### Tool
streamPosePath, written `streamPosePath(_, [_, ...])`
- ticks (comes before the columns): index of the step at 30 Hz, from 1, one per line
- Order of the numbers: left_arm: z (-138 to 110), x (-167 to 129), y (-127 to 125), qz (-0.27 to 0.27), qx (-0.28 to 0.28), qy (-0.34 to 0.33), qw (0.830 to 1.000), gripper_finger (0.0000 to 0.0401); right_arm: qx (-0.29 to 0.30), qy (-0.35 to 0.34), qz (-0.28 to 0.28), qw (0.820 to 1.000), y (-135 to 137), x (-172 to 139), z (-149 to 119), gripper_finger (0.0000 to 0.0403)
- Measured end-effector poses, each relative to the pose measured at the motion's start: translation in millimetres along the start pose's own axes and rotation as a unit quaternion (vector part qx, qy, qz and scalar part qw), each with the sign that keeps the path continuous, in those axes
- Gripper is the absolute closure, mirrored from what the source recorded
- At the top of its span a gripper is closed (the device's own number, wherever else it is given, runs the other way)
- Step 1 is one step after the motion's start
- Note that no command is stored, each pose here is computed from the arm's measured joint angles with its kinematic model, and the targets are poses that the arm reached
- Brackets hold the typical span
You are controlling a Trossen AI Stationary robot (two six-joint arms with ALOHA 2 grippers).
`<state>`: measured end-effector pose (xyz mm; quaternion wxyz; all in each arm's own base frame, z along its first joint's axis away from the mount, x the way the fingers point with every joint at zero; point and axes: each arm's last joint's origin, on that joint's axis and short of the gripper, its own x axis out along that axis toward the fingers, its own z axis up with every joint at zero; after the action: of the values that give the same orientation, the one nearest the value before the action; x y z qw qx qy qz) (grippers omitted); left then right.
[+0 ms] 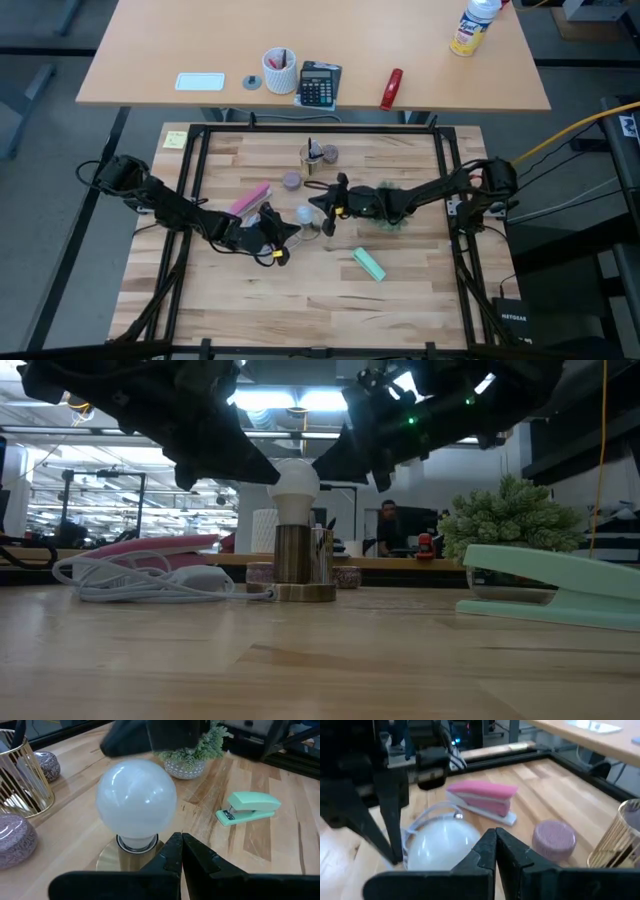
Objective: Screw lightbulb
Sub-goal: Insert the lightbulb into the lamp
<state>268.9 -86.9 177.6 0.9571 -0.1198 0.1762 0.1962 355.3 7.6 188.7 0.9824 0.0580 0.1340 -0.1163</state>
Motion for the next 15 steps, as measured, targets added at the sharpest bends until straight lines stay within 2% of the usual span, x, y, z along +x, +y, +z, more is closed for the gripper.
streamPosePath(15, [4.0,7.1,10.2,0.028,-0.005,-0.003,1.000,0.0400,0.010,0.013,-0.001,1.000,-0.8,4.0,-7.1,0.0388])
